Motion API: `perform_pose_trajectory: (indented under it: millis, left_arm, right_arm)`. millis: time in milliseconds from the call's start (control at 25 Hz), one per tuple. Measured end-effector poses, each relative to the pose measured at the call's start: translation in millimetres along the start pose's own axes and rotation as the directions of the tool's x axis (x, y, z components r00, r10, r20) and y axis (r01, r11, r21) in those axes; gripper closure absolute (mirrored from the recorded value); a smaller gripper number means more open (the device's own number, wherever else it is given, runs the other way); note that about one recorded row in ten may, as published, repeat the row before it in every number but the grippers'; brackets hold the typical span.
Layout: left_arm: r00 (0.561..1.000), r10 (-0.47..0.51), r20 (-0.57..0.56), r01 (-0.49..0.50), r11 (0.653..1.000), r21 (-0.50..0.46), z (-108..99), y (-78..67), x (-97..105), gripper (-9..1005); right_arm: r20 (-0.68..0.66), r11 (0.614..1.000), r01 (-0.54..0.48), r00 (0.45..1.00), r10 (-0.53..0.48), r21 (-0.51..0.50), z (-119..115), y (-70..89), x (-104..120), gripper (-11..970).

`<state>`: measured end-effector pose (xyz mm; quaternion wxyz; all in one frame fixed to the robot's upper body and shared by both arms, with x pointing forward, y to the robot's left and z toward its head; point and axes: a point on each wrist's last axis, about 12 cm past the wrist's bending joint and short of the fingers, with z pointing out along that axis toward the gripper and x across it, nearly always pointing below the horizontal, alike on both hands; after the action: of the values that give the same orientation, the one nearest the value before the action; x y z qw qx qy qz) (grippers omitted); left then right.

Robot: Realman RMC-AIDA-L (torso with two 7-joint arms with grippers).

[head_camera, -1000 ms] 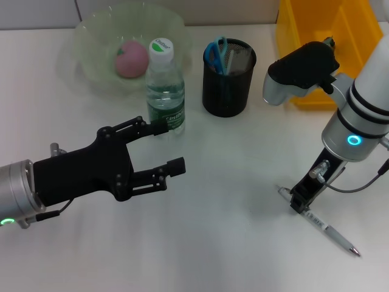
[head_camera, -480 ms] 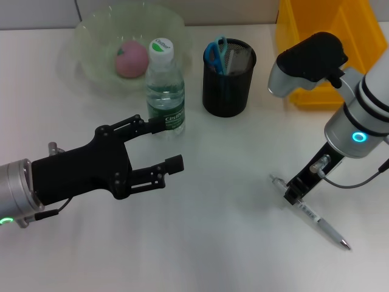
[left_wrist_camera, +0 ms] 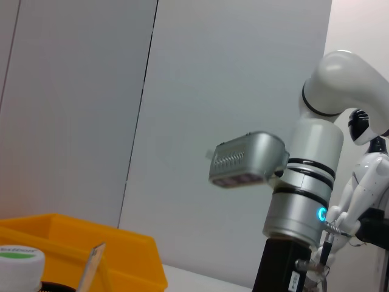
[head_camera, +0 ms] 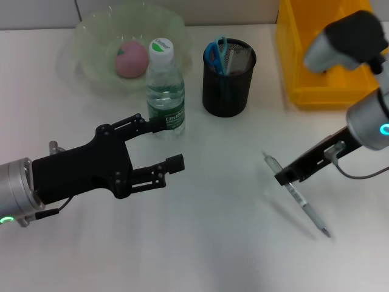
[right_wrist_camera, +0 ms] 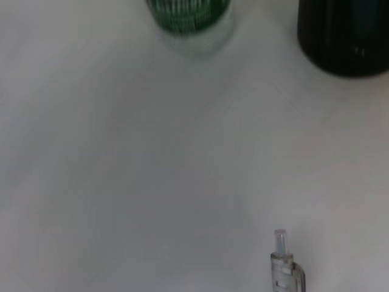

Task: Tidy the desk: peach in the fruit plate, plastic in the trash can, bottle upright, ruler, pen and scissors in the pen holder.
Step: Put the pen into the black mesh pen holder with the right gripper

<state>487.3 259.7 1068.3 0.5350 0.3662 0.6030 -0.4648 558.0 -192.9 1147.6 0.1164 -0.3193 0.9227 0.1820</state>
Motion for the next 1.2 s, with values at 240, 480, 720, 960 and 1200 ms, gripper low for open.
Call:
perform_pose_trajectory:
  millis: [240,480,720,960,1200]
  left_arm:
    - [1.000,0.000,-0.001,0.000,1.000,-0.001,0.1,0.2,0.0,184]
    - [1.000,0.001,-0.002,-0.001,1.000,-0.005,-0.3,1.0,-0.2,184]
    - [1.000,0.002,-0.006,-0.002,1.000,-0.012,-0.4,1.9,0.0,184]
    - [1.000,0.001,-0.008,-0.001,1.000,-0.020,-1.2,2.2,0.8,184]
    - [1.000,0.000,-0.010,0.000,1.000,-0.025,-1.3,2.7,1.1,184]
  right_arm:
    - [0.173,0.992,-0.012,0.984,0.034,-0.129,-17.1,-15.3,11.1,780]
    - [0.379,0.985,0.021,0.924,0.047,-0.174,-37.9,-31.6,17.6,779]
    - [0.556,0.988,0.085,0.831,0.000,-0.126,-50.3,-43.6,20.9,779]
    - [0.758,0.982,0.168,0.651,-0.041,-0.091,-54.4,-49.0,19.7,779]
    - [0.862,0.980,0.186,0.506,-0.037,-0.067,-50.6,-58.1,20.0,779]
